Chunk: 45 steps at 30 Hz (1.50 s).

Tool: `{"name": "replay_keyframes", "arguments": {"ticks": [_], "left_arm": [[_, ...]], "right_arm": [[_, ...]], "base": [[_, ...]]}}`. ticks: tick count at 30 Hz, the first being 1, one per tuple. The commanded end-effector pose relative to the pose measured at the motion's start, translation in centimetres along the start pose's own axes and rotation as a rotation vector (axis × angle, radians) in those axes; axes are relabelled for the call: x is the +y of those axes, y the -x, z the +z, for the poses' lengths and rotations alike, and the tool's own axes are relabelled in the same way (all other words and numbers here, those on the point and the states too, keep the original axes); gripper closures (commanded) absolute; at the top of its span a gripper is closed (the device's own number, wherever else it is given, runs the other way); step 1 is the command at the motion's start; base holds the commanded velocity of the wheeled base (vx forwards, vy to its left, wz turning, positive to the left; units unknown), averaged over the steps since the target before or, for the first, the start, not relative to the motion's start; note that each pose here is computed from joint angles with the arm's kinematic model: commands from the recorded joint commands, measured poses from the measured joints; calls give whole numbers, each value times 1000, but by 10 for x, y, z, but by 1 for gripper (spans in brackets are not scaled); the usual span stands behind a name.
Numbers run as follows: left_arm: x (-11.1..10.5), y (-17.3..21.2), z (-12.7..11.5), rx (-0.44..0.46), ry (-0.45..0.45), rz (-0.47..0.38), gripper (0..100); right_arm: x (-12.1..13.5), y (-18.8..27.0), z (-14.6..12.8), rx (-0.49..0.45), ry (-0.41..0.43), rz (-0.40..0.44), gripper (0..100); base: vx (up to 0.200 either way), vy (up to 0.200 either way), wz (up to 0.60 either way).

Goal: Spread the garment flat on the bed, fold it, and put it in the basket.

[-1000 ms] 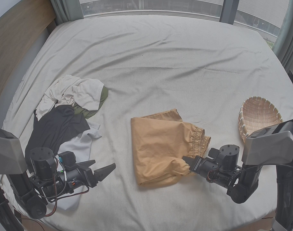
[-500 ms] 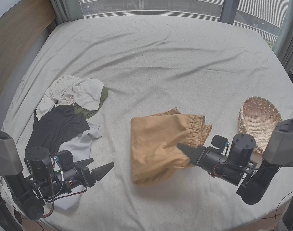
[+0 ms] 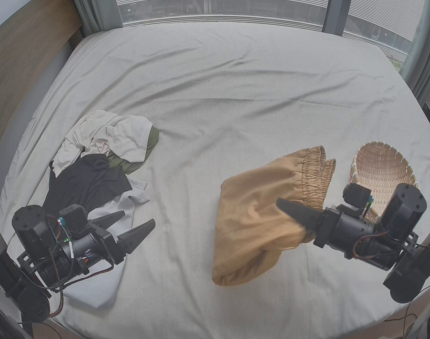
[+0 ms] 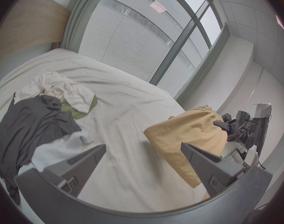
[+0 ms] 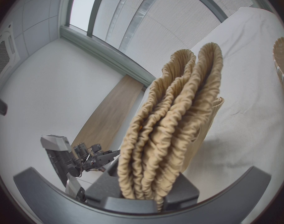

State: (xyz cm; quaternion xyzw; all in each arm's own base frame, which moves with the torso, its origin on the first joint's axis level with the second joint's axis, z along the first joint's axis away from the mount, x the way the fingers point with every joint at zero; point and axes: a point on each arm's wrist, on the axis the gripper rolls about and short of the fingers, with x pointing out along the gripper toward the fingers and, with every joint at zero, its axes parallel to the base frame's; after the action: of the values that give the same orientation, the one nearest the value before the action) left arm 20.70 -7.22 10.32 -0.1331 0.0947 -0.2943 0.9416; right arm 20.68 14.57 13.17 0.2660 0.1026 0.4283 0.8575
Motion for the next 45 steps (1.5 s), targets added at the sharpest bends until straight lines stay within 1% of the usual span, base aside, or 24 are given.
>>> {"name": "replay_keyframes", "arguments": {"ticks": [1,3,5,8,11,14,20,29,32,34,37,38,39,43,45], "left_arm": [[6,4,20,-89,-33,-1,0],[8,2,30,-128,-43,-12,0],[10,1,31,-130,-44,-18,0],[11,0,27,-109,-39,-18,0],[16,-5,19,-70,-26,-5,0],[19,-9,14,-52,-20,1,0],[13,-11,7,-20,-41,-23,0],[13,-10,7,-18,-53,-22,0],[13,-10,6,-16,-53,-22,0],[12,-9,7,-20,-55,-23,0],[13,-10,7,-20,-54,-19,0],[13,-10,7,-20,-54,-19,0],[14,-10,7,-18,-52,-16,0],[15,-10,6,-13,-50,-14,0],[16,-10,5,-12,-48,-11,0]], "right_arm": [[8,17,14,-50,49,21,100],[7,17,16,-56,51,19,100],[5,17,16,-53,48,13,100],[2,17,16,-47,54,8,100],[-2,16,13,-38,73,-4,100],[-6,19,17,-55,101,-26,100],[-4,21,21,-71,113,-22,100],[-2,23,26,-92,144,-21,100],[-7,25,30,-110,175,-45,100],[-12,27,38,-143,214,-77,100],[-14,35,50,-190,237,-99,100],[-14,35,50,-190,237,-99,100],[-19,40,62,-234,254,-134,100],[-35,50,75,-281,271,-214,100],[-39,54,78,-294,276,-241,100]], "base": [[0,0,0],[0,0,0],[0,0,0],[0,0,0],[0,0,0],[0,0,0],[0,0,0],[0,0,0],[0,0,0],[0,0,0],[0,0,0],[0,0,0],[0,0,0],[0,0,0],[0,0,0]]}}
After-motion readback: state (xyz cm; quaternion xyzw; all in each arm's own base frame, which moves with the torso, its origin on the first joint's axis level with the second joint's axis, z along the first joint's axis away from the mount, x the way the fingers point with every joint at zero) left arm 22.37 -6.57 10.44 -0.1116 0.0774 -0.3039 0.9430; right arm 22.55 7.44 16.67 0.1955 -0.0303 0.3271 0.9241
